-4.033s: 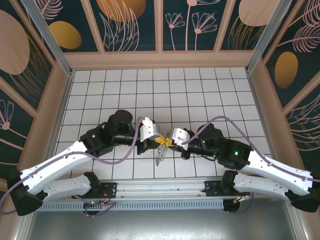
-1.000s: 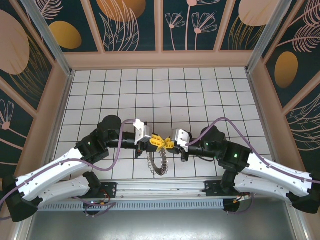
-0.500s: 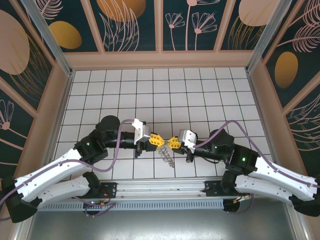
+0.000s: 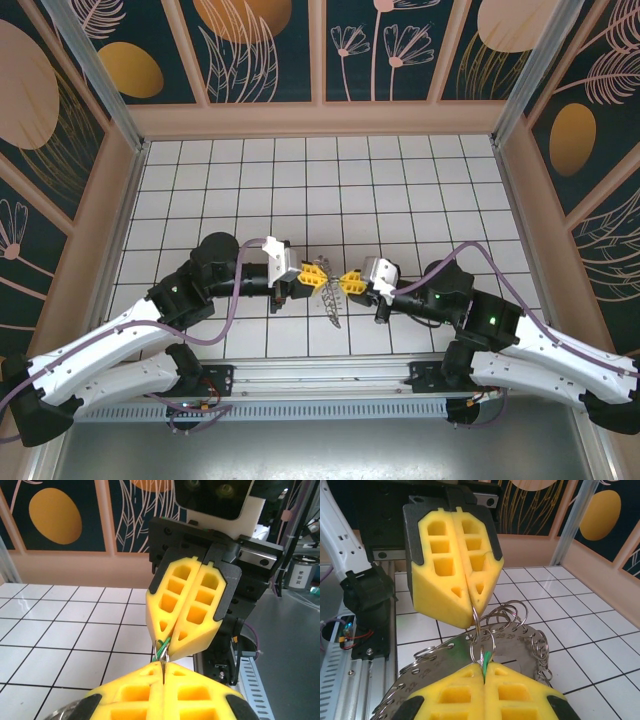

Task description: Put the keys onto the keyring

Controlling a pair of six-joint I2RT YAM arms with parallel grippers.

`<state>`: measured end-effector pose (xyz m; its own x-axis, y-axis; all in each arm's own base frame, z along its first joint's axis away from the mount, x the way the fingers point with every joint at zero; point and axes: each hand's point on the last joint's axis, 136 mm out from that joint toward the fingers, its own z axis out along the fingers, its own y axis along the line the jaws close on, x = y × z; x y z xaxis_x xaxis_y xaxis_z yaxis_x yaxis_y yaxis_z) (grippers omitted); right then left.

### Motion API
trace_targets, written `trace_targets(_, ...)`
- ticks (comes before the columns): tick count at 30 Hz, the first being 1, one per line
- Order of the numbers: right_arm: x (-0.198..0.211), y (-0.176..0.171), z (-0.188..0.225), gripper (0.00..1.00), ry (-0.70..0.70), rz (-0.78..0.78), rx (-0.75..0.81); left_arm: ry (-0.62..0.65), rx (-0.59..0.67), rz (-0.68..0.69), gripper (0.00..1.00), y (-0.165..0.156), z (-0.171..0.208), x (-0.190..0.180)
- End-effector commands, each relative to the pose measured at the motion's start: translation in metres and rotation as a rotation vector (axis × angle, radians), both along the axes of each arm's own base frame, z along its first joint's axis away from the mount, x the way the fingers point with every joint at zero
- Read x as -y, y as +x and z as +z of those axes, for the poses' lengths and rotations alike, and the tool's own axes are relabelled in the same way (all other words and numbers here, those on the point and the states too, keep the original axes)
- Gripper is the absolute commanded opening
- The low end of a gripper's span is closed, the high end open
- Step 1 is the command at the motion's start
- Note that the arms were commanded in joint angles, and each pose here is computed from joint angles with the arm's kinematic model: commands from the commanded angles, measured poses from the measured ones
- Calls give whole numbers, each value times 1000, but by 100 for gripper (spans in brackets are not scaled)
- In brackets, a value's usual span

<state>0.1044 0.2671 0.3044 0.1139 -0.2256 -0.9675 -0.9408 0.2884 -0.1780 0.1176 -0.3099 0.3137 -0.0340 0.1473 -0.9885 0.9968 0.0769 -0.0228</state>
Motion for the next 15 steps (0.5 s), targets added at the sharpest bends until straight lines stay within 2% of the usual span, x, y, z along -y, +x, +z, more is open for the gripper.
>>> trace_targets(1,9,16,14,0,40,-110,16,15,10,41,0,7,-10,-1)
trace_targets(5,13,35,11,0,18,-218,18,4,-19,82,3,16,-15,1)
trace_targets(10,12,52,-4,0,-53,-304,-9,-7,-64,168,36,30,-22,0)
trace_targets(13,10,63,-15,0,-98,-331,-46,-14,-93,278,47,47,-28,-6)
trace_targets(15,11,75,-23,0,-127,-360,-87,-22,-115,347,51,56,-34,-12)
